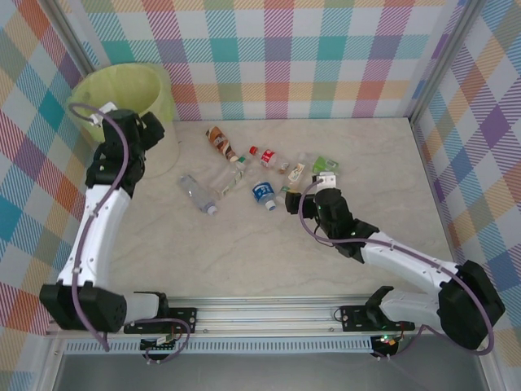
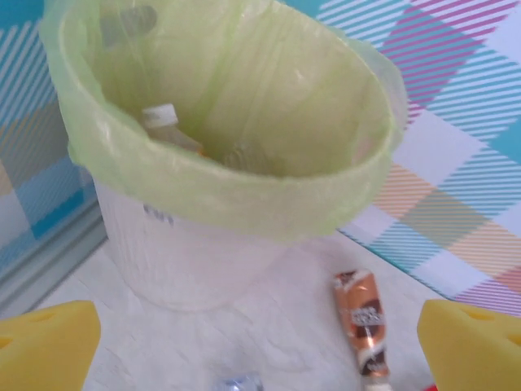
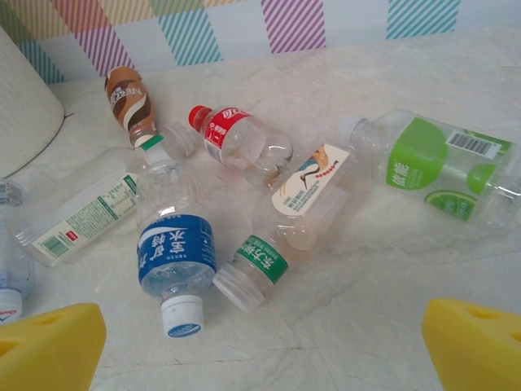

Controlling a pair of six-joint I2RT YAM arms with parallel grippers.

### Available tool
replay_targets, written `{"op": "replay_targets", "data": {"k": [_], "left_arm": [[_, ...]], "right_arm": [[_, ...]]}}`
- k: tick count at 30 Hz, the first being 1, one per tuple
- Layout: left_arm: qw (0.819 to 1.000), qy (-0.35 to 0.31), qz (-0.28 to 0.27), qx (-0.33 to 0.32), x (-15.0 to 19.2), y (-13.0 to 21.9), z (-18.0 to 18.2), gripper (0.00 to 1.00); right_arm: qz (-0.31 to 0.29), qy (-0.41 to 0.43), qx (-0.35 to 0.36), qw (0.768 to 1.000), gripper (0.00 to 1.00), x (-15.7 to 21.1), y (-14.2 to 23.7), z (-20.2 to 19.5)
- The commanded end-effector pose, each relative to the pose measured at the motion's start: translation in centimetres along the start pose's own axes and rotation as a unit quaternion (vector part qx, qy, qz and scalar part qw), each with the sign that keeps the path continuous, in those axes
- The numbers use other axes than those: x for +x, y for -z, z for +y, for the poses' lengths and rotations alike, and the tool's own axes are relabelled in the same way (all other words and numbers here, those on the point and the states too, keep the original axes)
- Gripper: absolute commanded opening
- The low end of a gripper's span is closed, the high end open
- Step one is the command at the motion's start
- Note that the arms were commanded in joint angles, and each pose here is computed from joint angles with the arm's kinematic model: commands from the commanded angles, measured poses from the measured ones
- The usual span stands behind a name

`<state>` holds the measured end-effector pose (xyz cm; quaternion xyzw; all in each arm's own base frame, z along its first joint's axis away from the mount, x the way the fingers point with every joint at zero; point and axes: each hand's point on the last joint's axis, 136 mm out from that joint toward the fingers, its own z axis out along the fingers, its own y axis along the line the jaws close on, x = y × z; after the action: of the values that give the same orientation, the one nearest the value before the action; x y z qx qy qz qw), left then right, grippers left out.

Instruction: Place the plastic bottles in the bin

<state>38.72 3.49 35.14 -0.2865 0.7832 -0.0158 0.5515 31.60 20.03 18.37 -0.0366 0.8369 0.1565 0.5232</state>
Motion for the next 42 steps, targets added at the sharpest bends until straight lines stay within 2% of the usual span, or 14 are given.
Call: {"op": "replay_targets", "data": {"k": [1,6,12,16,21,28,33,42], "left_arm": [[0.997,0.063,0.016,0.051,3.1,1.7,-0.7,1.00],[0.989,0.104,0.071,0.075,9.1,2.1,-0.5,1.00],[0.984,0.102,0.138,0.045,16.6,0.1,0.5,1.00],[0.981,0.096,0.171,0.005,20.3,-1.1,2.2,1.00],[0.976,0.097,0.193,-0.001,22.8,-2.6,2.1,1.00],[0.969,0.094,0.228,-0.012,26.2,-4.8,1.4,1.00],[0.968,0.081,0.237,-0.032,27.6,-6.5,1.4,1.00],[0.964,0.060,0.258,-0.028,29.9,-9.3,0.3,1.00]], "right_arm": [[-0.024,-0.007,-0.029,0.999,1.00,-2.5,-0.3,1.8],[-0.015,-0.013,-0.044,0.999,1.00,-2.7,-1.3,2.9],[-0.014,-0.014,-0.049,0.999,1.00,-3.1,-1.7,3.4],[0.002,-0.006,-0.044,0.999,1.00,-2.6,-1.9,3.4],[0.023,0.011,-0.047,0.999,1.00,-2.2,-2.1,3.7],[0.000,-0.030,-0.043,0.999,1.00,-2.6,-1.0,2.9],[-0.007,-0.033,-0.034,0.999,1.00,-2.4,-0.5,2.2],[-0.012,-0.022,-0.030,0.999,1.00,-2.6,0.0,1.9]]}}
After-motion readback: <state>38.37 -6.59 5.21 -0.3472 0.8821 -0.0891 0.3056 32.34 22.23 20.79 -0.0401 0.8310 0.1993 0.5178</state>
